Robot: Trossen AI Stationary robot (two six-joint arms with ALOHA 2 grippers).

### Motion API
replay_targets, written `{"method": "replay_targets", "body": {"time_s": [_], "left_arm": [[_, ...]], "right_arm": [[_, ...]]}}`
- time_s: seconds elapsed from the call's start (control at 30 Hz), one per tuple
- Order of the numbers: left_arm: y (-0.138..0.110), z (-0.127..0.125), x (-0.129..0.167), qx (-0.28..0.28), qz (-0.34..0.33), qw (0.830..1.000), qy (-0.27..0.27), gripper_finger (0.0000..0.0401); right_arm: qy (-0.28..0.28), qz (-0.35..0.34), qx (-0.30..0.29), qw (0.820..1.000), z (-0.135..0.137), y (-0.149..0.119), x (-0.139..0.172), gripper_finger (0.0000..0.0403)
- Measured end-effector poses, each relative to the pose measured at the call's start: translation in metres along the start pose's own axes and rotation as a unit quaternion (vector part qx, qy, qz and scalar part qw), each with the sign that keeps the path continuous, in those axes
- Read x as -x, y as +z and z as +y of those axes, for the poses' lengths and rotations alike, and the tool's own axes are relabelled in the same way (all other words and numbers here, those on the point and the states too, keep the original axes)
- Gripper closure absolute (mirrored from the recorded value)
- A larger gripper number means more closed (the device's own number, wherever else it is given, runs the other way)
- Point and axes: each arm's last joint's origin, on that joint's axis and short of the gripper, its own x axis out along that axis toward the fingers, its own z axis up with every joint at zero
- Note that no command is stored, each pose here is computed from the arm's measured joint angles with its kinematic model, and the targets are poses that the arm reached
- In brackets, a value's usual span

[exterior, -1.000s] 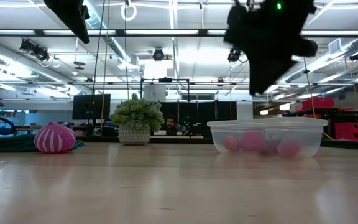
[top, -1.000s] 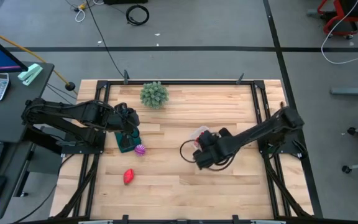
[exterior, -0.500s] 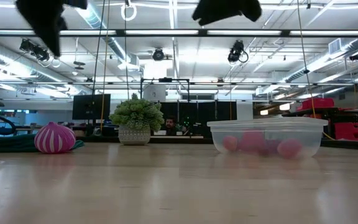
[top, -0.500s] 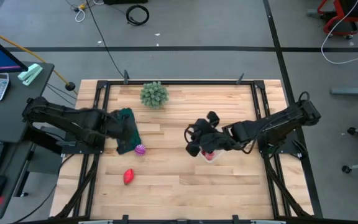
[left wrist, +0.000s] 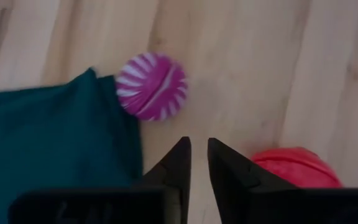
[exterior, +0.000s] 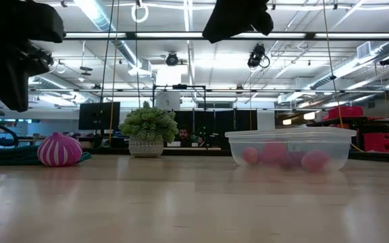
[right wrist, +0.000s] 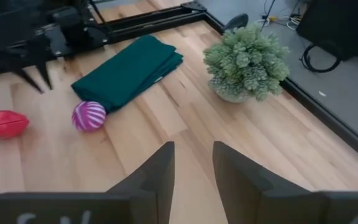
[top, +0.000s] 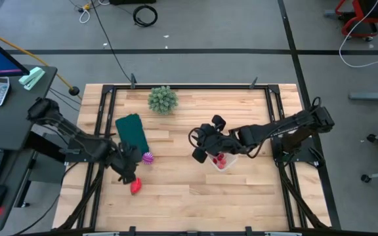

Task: Pick and placing Produce into tupperware
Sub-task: Put the onion into the transparent bin

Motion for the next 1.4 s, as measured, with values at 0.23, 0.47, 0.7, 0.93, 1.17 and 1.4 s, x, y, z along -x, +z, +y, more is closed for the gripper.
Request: {"method": "replay_targets", "body": {"time_s": [0.23, 0.47, 0.7, 0.93, 1.17, 1.4], "left_arm": [[-0.006, -0.003, -0.005, -0.020, -0.014, 1.000, -0.004, 0.0291], [-0.005, -0.003, -0.005, -0.076, -0.021, 0.997, 0.003, 0.0230], [0.000, 0.001, -0.007, -0.123, -0.022, 0.992, 0.011, 0.0166], [0.017, 0.005, -0.021, -0.139, -0.043, 0.989, 0.020, 0.0127], [0.024, 0.008, -0.046, -0.142, -0.011, 0.989, 0.049, 0.0130], [0.021, 0.006, -0.059, -0.171, 0.021, 0.983, 0.054, 0.0125]], "right_arm": [[-0.011, 0.003, -0.001, 1.000, -0.011, 0.005, -0.007, 0.0286], [-0.006, 0.008, 0.003, 1.000, -0.014, 0.006, -0.010, 0.0286], [-0.006, 0.009, 0.011, 1.000, -0.014, 0.006, -0.010, 0.0286], [-0.006, 0.009, 0.011, 1.000, -0.014, 0.006, -0.010, 0.0286], [-0.006, 0.009, 0.011, 1.000, -0.014, 0.006, -0.010, 0.0286], [0.004, 0.012, 0.007, 1.000, -0.013, 0.006, -0.009, 0.0286]]}}
